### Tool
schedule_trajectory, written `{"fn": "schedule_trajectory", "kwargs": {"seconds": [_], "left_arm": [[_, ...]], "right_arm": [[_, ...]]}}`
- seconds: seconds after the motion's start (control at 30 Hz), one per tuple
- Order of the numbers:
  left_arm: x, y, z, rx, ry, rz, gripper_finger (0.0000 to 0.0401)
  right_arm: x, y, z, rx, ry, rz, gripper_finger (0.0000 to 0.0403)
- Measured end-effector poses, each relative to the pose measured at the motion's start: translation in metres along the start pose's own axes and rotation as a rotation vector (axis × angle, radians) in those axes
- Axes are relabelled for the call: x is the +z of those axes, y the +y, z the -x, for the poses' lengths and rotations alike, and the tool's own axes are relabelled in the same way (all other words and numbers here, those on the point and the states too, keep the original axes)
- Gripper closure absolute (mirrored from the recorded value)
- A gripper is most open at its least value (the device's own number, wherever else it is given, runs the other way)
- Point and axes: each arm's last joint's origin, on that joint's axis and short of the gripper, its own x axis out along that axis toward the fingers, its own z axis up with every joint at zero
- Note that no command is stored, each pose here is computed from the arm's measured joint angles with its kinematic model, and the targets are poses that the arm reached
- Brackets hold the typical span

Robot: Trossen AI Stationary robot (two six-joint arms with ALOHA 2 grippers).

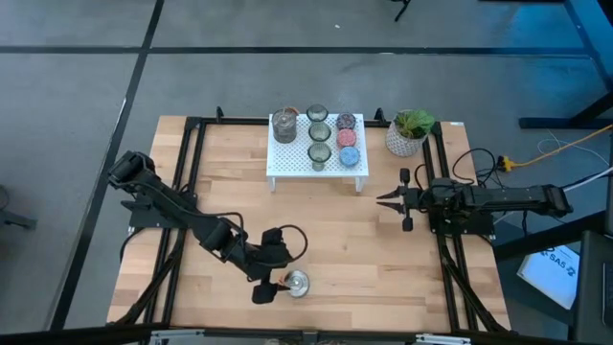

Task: Pick & Place candle stick holders
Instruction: Put the silver scented candle on the shelf aligned with the other silver scented candle

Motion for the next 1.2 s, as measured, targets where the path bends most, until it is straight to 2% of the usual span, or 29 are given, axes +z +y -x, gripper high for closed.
{"fn": "schedule_trajectory", "kwargs": {"seconds": [0.13,0.23,0.53,0.6,0.7,1.0,1.2], "left_arm": [[0.005,0.003,-0.001,-0.003,-0.032,0.01,0.0015],[0.005,0.006,-0.004,0.02,-0.031,-0.023,0.0015],[-0.016,0.001,-0.038,0.058,0.062,-0.069,0.0003],[-0.017,0.0,-0.045,0.051,0.048,-0.058,0.0002],[-0.016,-0.002,-0.052,0.033,0.017,-0.052,0.0001],[-0.03,-0.003,-0.072,0.027,0.078,-0.062,0.0001],[-0.041,-0.005,-0.084,0.033,0.113,-0.125,0.0001]], "right_arm": [[0.0,0.0,0.0,0.0,0.0,-0.003,0.0339],[0.0,0.0,0.0,0.0,0.0,-0.003,0.0339],[0.0,0.0,0.0,0.0,0.0,-0.003,0.0339],[0.0,0.0,0.0,0.0,0.0,-0.003,0.0339],[0.0,0.0,0.0,0.0,0.0,-0.003,0.0339],[0.0,0.0,0.0,0.0,-0.001,-0.003,0.034],[0.0,0.0,0.0,0.0,0.0,-0.003,0.034]]}}
